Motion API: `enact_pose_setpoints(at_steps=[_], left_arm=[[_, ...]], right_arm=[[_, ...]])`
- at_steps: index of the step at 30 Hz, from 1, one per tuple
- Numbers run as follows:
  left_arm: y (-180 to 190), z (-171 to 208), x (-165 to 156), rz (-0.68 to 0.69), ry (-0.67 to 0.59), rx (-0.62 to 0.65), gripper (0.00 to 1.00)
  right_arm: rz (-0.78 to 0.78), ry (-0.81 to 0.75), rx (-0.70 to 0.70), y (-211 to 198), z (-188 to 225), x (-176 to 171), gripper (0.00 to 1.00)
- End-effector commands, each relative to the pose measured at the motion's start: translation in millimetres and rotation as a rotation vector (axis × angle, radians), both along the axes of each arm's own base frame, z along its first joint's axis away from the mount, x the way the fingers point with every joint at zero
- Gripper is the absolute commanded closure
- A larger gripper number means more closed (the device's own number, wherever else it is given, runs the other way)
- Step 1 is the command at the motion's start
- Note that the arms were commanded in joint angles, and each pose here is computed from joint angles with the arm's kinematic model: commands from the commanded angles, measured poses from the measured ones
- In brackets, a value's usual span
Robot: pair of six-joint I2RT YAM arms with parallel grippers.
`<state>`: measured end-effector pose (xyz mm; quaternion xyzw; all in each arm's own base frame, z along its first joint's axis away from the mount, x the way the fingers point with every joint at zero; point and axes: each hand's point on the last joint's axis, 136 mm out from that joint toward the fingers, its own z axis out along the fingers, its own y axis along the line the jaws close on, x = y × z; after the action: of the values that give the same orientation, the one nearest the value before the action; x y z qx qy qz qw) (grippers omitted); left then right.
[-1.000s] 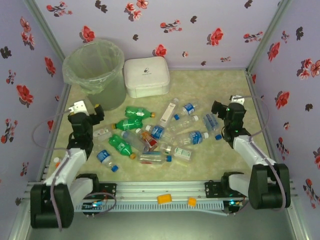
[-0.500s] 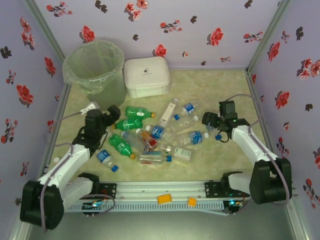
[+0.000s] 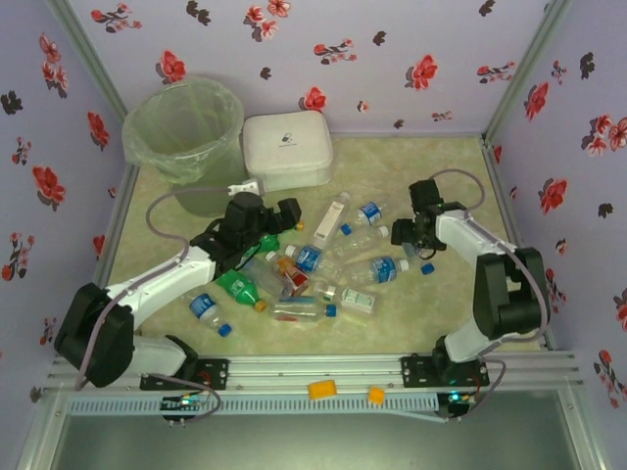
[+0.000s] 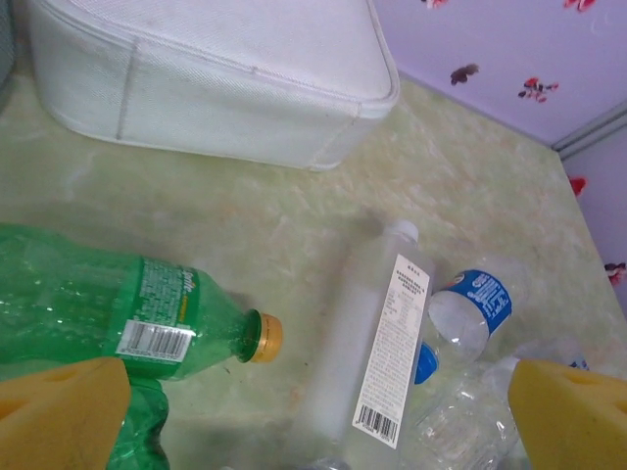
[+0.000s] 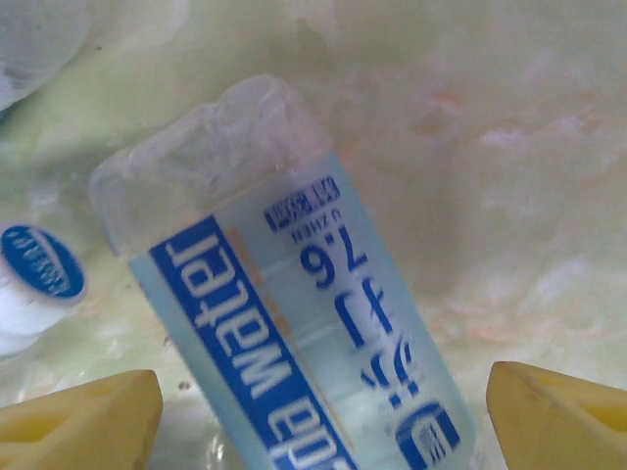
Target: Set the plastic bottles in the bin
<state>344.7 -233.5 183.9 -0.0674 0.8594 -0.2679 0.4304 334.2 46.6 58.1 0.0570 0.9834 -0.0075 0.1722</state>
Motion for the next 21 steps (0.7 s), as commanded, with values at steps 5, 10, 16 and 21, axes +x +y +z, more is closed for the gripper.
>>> enact_pose_setpoints(at_steps=[5,10,16,21], left_arm=[[-9,-7,-4,-0.051,0.043,0.042,0.0],[-5,-10,-9,-0.057,0.06,0.066,0.0],[-11,2,-8,-0.087,0.016,0.038,0.0],[-23,19,-6,-0.154,-0.05,0.024,0.0]], right_arm=[[0.036,0.051,-0.099,-8,-10,20,0.15],[0.054,0.079,-0.087,-4,-19,25,0.25],[0.051,0.03,-0.073,-2,-2,27,0.44],[0.024,-0.118,0.018,7,49,29,0.48]])
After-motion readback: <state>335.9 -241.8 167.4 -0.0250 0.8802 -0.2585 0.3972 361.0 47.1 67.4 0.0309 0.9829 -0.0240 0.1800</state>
